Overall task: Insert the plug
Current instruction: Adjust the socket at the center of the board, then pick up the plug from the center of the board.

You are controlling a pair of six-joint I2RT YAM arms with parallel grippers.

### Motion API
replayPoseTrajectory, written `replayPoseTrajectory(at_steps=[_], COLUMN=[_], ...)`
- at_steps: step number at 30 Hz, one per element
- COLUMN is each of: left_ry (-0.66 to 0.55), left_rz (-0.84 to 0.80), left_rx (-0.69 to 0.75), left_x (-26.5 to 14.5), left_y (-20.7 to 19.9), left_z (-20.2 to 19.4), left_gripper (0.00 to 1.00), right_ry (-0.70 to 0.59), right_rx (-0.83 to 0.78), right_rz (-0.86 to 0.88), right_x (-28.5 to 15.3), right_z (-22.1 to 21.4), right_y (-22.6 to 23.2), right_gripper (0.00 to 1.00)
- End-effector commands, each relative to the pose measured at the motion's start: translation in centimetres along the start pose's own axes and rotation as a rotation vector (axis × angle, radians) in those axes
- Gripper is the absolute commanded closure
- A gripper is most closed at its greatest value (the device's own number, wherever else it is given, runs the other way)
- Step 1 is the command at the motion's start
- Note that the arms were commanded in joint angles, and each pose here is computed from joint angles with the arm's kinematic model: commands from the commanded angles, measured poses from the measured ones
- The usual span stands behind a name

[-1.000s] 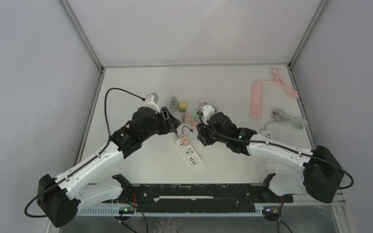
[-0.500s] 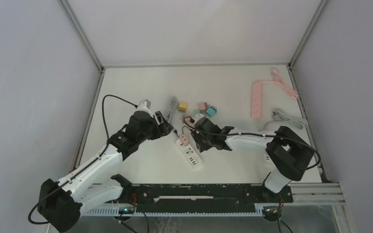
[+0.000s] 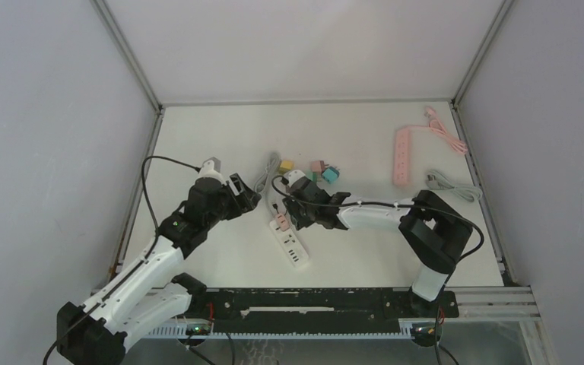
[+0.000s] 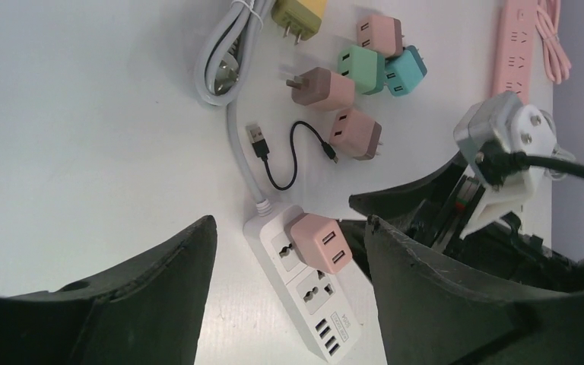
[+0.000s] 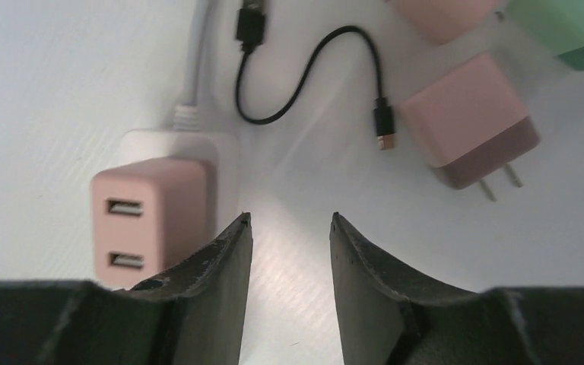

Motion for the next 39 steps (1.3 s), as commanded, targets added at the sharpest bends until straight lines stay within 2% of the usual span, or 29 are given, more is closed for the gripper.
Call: replayPoseTrajectory(at_steps=[1,13,17,20,28,33,39], left_ry=[-0.023,-0.031,-0.033,-0.030,-0.014,-0.003,0.017], left_rz=[0.004,0.012,0.016,0.015,0.001,-0.020,-0.073], left_rx=[0.011,0.014,0.011,0.012,0.006,0.001,0.008], left_x=[-0.3,-0.7,-0.7,-0.6,-0.5,-0.5,-0.5], left_y=[0.5,0.9,1.1,1.1,0.8,0.4,-0.6], left_z=[0.4,0.7,0.9,0.9,0.6,0.5,0.3], left_gripper=[0.24,0.22,0.22,0.22,0.22,0.22,0.22], right_ry=[-0.059,-0.043,-0.038,-0.034,-0.005,-0.014,-0.036], right_rx=[0.011,0.036,0.037,0.039,0.064,0.117,0.200], right_rz=[-0.063,-0.087,-0.096,-0.100,-0.080,-0.057,-0.020], right_x=[1.0,4.0,4.5,4.6,4.4,3.1,0.7], right_z=[2.5,3.1,3.2,3.1,2.4,2.2,1.4], right_y=[-2.2,-4.3,-4.9,-5.1,-5.3,-5.8,-6.6], right_gripper=[0.50,0.50,0.54,0.58,0.84,0.96,1.00])
Point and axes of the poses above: each gripper's point midway between its finger pads, its own x axis out along the fingers, its own y axis along the line the jaws close on, z = x × y, the point moved 1 cm from there along -x, back along the fingers, and after that the axes turned 4 degrees about -x, right-handed, at the moved point
